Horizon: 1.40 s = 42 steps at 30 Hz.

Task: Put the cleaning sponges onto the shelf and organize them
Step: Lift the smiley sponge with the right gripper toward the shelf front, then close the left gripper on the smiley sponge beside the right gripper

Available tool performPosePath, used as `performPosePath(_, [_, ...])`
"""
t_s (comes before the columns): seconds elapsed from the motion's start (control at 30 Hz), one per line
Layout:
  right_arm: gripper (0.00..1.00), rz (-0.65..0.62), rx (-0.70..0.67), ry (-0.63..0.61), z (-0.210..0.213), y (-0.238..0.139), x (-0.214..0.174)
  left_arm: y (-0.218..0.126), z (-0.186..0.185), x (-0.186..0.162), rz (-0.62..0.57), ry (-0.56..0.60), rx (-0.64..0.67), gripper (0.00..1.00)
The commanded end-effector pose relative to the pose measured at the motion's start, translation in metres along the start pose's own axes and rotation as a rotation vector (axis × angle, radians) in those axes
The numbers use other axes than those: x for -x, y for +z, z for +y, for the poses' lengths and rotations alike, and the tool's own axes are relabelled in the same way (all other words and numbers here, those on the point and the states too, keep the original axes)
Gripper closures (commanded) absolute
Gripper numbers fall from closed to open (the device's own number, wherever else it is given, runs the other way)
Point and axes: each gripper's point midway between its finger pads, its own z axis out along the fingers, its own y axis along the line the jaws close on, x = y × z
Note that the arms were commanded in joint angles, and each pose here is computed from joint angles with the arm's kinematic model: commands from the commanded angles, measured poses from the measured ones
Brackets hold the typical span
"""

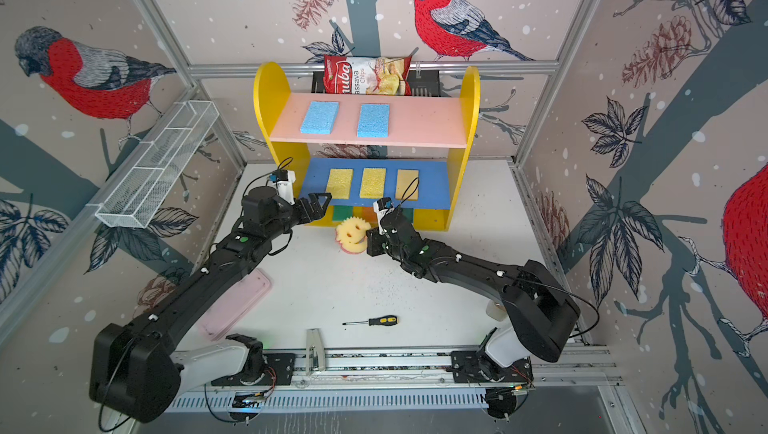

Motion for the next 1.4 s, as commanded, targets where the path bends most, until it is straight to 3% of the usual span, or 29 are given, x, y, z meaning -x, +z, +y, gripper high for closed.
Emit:
performPosePath(0.0, [1.00, -0.057, -0.012, -0.018, 0.000, -0.005, 0.015, 0.004, -0.010, -0.004, 0.039, 0.008, -0.059, 0.03])
performPosePath(0.17, [1.00, -0.080, -0.029, -0.022, -0.003, -0.008, 0.024, 0.012, -0.018, -0.021, 0.125, -0.004, -0.121, 0.09])
performPosePath(0.5, [1.00, -0.084, -0.034, -0.009, -0.005, -0.010, 0.025, 0.038, -0.042, -0.074, 0.282, 0.026, -0.195, 0.09])
performPosePath(0.73, [1.00, -0.100, -0.038, 0.001, -0.006, -0.016, 0.027, 0.046, -0.045, -0.077, 0.289, -0.013, -0.224, 0.16])
performPosePath(0.8, [1.00, -0.101, -0.040, 0.002, -0.007, -0.016, 0.027, 0.048, -0.047, -0.077, 0.291, -0.022, -0.239, 0.24])
performPosePath(0.93, [1.00, -0.099, -0.039, 0.004, -0.008, -0.015, 0.025, 0.050, -0.048, -0.079, 0.303, -0.039, -0.242, 0.67])
performPosePath(1.0, [0.99, -0.097, -0.037, 0.002, -0.007, -0.015, 0.025, 0.050, -0.049, -0.078, 0.303, -0.041, -0.246, 0.81])
performPosePath(1.2, [0.84, -0.099, -0.047, 0.003, -0.012, -0.017, 0.024, 0.049, -0.053, -0.072, 0.287, -0.044, -0.252, 0.95])
performPosePath(1.37, [0.53, -0.122, -0.048, 0.014, -0.016, -0.025, 0.028, 0.047, -0.059, -0.064, 0.274, -0.039, -0.262, 0.97])
